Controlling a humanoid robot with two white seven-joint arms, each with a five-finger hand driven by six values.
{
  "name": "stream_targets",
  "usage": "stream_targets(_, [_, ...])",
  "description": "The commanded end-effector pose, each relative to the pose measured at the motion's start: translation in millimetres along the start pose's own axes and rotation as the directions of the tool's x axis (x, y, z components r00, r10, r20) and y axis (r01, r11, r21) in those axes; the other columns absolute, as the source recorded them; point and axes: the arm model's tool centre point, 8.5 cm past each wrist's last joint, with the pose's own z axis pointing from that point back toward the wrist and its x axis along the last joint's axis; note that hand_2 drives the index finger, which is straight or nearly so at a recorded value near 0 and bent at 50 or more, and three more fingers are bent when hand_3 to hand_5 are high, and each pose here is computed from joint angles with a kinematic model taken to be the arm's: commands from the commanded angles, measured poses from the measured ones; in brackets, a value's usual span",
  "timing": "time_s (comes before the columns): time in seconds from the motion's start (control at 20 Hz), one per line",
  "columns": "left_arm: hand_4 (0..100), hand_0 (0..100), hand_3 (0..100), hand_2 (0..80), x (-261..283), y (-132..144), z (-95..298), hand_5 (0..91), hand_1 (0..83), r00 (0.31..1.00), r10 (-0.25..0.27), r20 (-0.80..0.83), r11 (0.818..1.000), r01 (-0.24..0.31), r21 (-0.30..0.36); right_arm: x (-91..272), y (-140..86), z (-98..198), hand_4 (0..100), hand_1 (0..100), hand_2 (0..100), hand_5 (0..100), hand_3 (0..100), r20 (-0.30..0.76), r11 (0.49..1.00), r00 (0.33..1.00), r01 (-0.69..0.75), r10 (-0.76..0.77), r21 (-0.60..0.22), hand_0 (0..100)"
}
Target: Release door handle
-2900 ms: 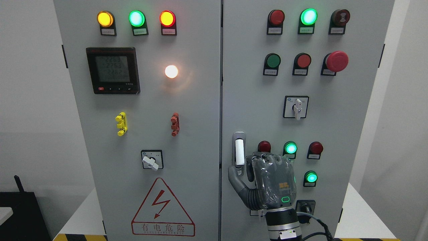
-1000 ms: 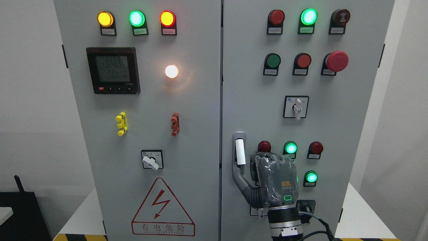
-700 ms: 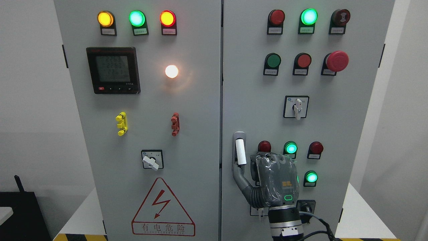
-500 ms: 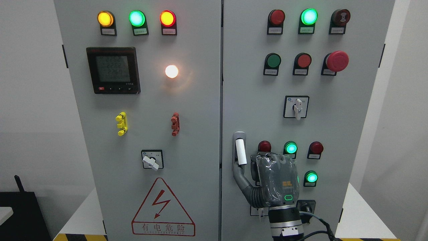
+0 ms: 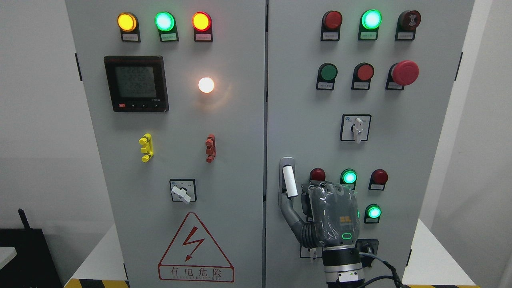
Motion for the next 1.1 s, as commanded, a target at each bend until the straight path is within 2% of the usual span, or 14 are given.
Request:
stream_targets(0.0, [0,12,0,0.0,3.4,-0.2,-0.4,0.0,38.9,1.000,-0.027,0.010,1.000,0.027,-0.002,-3.7,-3.8,-0.7,100,50,100,99,100,-0.011,1.000,1.000,-0.001,0.001,-0.014,55])
stream_targets(0.7, [0,12,0,0.0,3.4,-0.2,-0.4,0.0,38.9,1.000,-0.027,0.010,1.000,0.027,-0.002,-7.4,-3.9,-0.3,100,53,100,99,100,-0.022,1.000,1.000,-0.004,0.004,-0.014,54])
stream_targets(1.05, [0,12,0,0.0,3.4,-0.2,-0.4,0.0,38.9,1.000,-0.027,0.010,1.000,0.027,-0.002,-9.9,-5.2,-0.5,100,51,100,99,100,-0.028,1.000,1.000,-0.007,0.006,-0.017,60])
